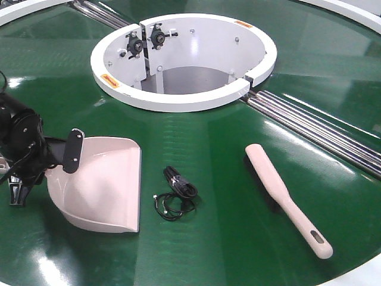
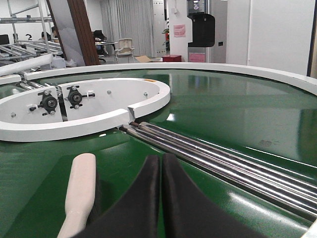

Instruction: Clean and inspect green conveyor with broom and dustpan

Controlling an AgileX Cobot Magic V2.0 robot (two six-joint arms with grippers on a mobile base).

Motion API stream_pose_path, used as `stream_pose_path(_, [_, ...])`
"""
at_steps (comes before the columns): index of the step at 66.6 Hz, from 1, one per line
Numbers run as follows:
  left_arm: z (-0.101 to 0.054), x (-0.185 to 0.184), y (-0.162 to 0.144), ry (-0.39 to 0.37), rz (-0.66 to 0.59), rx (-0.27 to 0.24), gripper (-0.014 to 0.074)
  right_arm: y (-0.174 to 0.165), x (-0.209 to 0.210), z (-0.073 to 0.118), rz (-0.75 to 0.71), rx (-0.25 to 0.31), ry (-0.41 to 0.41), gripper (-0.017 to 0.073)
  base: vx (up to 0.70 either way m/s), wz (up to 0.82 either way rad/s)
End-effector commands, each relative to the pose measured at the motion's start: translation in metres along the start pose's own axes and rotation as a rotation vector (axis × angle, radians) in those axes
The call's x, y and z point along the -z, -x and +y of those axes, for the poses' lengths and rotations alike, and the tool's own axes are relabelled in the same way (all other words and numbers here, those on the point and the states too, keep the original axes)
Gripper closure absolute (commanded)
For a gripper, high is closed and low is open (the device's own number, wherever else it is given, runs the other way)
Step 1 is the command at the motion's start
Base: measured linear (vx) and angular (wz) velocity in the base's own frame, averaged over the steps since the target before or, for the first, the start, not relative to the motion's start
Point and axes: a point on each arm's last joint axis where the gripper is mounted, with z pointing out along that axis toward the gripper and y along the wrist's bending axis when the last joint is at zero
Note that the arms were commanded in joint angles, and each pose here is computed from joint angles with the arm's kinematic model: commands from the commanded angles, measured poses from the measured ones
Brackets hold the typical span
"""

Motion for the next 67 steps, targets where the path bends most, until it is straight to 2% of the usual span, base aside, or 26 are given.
stream_pose_path(1, [0.01,0.02,-0.004,0.085,-0.013,0.016,0.0601,0.003,0.001,0.0,-0.07,0.011,0.005,0.0569,0.0,0.0])
stream_pose_path(8, [0.009,0.02,-0.001,0.087,-0.012,0.004,0.0601,0.003,0.001,0.0,-0.07,0.011,0.005,0.0569,0.0,0.0])
stream_pose_path(23, [0.01,0.024,0.007,0.122,0.001,-0.058,0.0601,0.003,0.001,0.0,-0.07,0.011,0.005,0.0569,0.0,0.0])
stream_pose_path(67, [0.008,0.023,0.005,0.094,0.017,-0.055,0.0601,0.003,0.001,0.0,-0.071,0.011,0.005,0.0569,0.0,0.0])
